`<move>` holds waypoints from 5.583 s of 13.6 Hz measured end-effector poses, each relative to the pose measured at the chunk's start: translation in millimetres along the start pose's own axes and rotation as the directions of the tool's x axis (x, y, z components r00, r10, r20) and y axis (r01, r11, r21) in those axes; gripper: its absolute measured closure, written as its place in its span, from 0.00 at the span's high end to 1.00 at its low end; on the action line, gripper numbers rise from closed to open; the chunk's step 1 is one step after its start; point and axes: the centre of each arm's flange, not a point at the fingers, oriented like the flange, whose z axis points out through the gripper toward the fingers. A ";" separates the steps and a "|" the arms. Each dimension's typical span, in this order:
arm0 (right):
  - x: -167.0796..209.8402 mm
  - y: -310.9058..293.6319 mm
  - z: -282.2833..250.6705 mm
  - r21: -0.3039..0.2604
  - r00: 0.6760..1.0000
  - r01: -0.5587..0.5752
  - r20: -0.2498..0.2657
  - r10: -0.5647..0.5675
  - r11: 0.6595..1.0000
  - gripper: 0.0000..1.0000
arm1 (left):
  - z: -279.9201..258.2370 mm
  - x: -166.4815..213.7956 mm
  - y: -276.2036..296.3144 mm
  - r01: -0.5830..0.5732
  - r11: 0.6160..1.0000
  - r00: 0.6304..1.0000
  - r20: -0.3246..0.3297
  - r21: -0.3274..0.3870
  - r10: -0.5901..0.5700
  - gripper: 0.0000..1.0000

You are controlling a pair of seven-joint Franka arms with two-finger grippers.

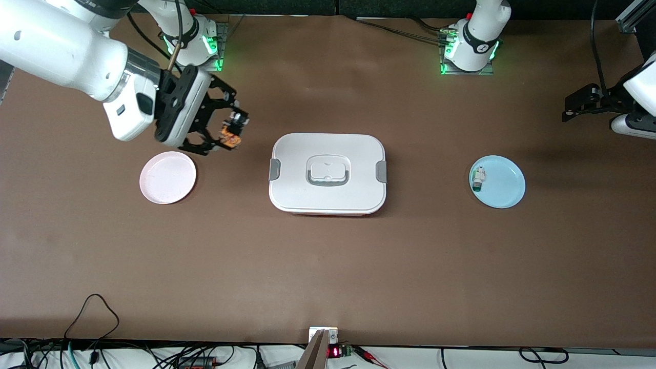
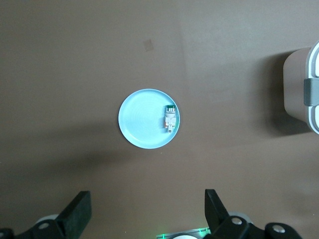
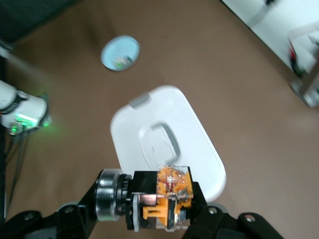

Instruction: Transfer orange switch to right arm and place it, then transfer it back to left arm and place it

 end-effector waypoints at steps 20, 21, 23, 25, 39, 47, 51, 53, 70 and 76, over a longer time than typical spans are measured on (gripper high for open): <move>36.6 -13.5 141.9 0.282 0.808 0.257 -0.587 -0.046 0.924 0.72 | 96.4 53.0 97.5 0.324 0.420 0.917 0.390 -0.848 0.079 1.00; 40.9 -19.6 150.5 0.281 0.805 0.244 -0.593 -0.032 0.928 0.72 | 102.7 57.0 102.2 0.340 0.389 0.918 0.392 -0.856 0.061 1.00; 44.7 -24.6 160.7 0.270 0.802 0.221 -0.597 -0.017 0.937 0.72 | 107.5 66.3 119.5 0.381 0.332 0.914 0.405 -0.863 0.004 1.00; 45.8 -25.9 166.2 0.261 0.802 0.206 -0.597 -0.010 0.943 0.72 | 105.1 74.3 150.8 0.436 0.266 0.897 0.438 -0.860 -0.054 1.00; 52.3 -31.9 182.7 0.202 0.807 0.106 -0.589 0.035 0.974 0.72 | 134.6 97.9 259.1 0.523 0.109 0.840 0.491 -0.845 -0.230 0.99; 53.1 -30.6 180.5 0.191 0.805 0.101 -0.593 0.033 0.976 0.72 | 131.3 101.3 279.8 0.543 0.032 0.824 0.526 -0.839 -0.209 0.94; 53.2 -30.5 180.4 0.191 0.804 0.100 -0.593 0.033 0.976 0.72 | 134.3 103.6 279.3 0.547 0.029 0.822 0.531 -0.836 -0.208 0.84; 53.2 -30.5 180.4 0.191 0.804 0.100 -0.593 0.033 0.976 0.72 | 134.3 103.9 279.3 0.547 0.029 0.822 0.531 -0.836 -0.208 0.73; 53.5 -32.7 182.4 0.213 0.806 0.077 -0.588 0.065 0.974 0.72 | 131.0 105.6 274.9 0.552 0.023 0.820 0.537 -0.834 -0.197 0.39; 55.3 -37.3 184.5 0.213 0.807 0.088 -0.588 0.056 0.973 1.00 | 131.2 105.2 275.1 0.573 0.020 0.806 0.560 -0.819 -0.191 0.33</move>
